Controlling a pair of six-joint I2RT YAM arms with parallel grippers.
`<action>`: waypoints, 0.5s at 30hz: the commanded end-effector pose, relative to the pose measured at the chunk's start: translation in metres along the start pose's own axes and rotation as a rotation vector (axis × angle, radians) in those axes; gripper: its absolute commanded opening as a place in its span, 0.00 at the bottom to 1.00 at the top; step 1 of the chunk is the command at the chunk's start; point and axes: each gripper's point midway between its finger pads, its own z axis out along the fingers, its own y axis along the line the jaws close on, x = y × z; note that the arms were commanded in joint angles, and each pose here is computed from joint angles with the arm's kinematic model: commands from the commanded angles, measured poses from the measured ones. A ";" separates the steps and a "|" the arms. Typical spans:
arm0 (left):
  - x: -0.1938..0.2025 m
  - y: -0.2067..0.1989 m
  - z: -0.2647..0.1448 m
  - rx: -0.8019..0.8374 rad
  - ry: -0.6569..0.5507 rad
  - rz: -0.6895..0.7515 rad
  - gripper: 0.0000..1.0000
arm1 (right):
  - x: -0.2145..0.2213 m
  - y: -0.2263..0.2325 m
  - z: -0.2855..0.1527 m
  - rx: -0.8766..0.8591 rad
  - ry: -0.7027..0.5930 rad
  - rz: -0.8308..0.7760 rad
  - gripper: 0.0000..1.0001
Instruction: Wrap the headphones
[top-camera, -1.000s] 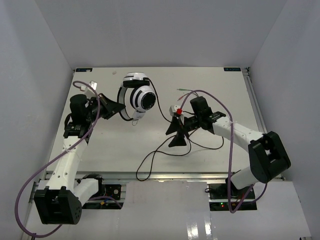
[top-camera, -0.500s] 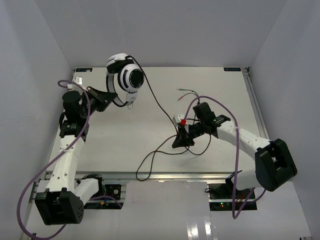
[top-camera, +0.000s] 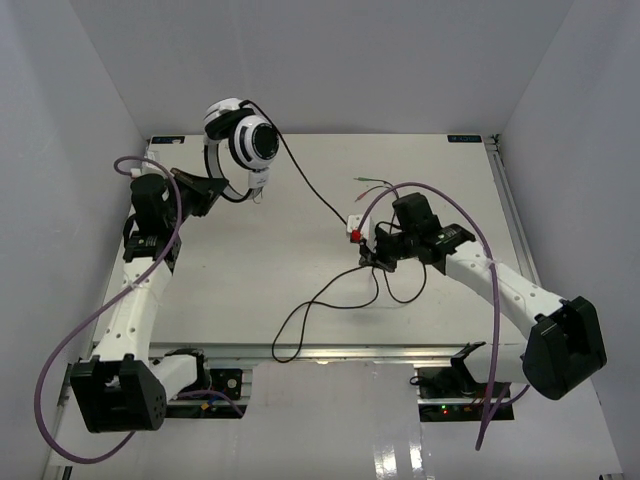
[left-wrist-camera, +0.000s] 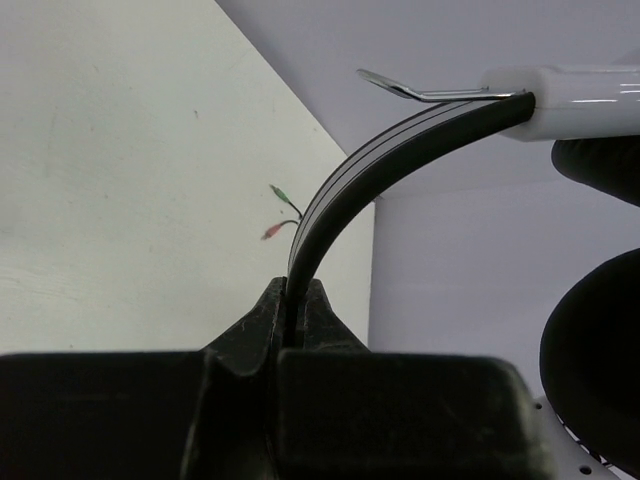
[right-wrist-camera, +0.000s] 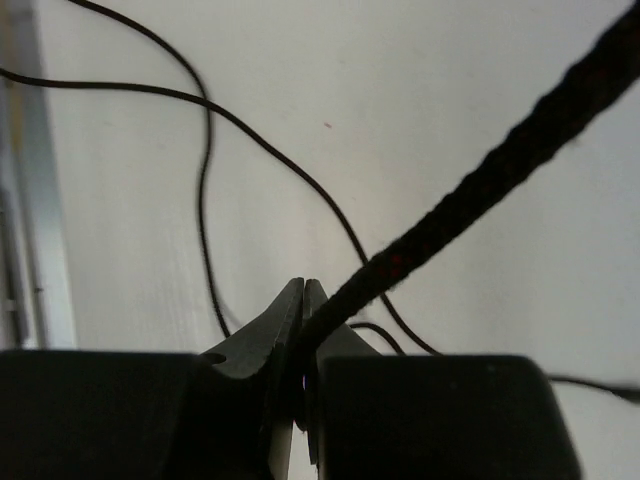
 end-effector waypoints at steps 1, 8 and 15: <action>-0.015 -0.026 0.023 0.016 -0.048 0.156 0.00 | 0.022 -0.061 -0.036 0.321 0.287 -0.104 0.08; 0.041 0.024 0.088 -0.252 0.088 0.528 0.00 | 0.024 -0.118 -0.101 0.652 0.571 -0.384 0.08; 0.112 0.074 0.121 -0.371 0.263 0.775 0.00 | -0.005 -0.127 -0.127 0.737 0.551 -0.461 0.08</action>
